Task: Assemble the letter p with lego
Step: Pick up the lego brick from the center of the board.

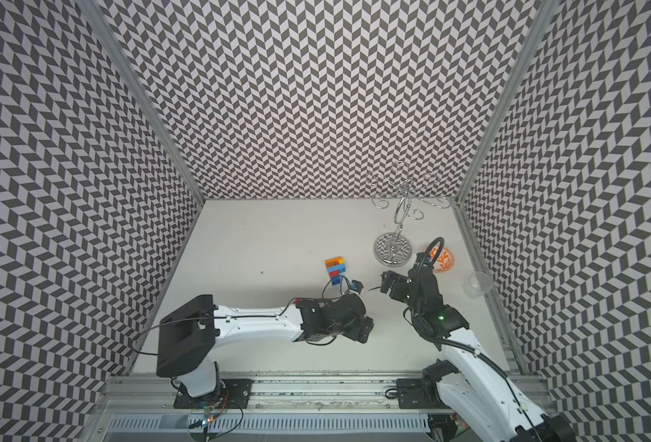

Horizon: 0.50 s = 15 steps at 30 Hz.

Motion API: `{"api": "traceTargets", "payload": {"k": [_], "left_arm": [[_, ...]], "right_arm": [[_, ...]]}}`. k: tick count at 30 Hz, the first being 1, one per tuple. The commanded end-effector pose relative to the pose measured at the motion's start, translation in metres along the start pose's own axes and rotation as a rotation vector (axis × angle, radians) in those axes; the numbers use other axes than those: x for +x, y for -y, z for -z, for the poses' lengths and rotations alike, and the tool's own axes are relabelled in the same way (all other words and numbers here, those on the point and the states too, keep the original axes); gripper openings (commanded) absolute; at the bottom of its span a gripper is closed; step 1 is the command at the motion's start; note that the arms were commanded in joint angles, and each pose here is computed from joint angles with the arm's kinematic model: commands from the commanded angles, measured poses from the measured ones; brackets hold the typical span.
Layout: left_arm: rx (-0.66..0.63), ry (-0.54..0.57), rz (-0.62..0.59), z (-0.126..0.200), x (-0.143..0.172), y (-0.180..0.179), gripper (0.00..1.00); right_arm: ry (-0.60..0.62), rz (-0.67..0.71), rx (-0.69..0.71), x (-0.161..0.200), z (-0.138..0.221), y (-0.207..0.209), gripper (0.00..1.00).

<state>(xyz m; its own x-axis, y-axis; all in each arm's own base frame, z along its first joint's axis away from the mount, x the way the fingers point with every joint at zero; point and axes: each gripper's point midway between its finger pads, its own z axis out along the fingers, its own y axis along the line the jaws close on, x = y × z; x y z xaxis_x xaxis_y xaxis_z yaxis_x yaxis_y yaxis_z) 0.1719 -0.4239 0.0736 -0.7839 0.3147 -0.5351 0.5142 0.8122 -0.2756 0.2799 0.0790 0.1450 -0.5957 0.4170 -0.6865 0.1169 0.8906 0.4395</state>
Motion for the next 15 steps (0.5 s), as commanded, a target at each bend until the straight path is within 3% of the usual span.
{"api": "traceTargets", "payload": {"k": [1,6,15], "left_arm": [[-0.092,-0.039,-0.047,-0.014,0.006,-0.002,0.89],[-0.18,-0.063,-0.084,-0.032,0.012,-0.009,0.75],[-0.193,-0.078,-0.09,-0.04,0.019,-0.011,0.42]], "right_arm": [[0.074,-0.04,-0.011,-0.017,0.007,-0.001,0.99],[0.092,-0.039,-0.019,-0.02,0.011,-0.002,0.99],[0.093,-0.034,-0.051,-0.02,0.011,-0.007,0.99]]}}
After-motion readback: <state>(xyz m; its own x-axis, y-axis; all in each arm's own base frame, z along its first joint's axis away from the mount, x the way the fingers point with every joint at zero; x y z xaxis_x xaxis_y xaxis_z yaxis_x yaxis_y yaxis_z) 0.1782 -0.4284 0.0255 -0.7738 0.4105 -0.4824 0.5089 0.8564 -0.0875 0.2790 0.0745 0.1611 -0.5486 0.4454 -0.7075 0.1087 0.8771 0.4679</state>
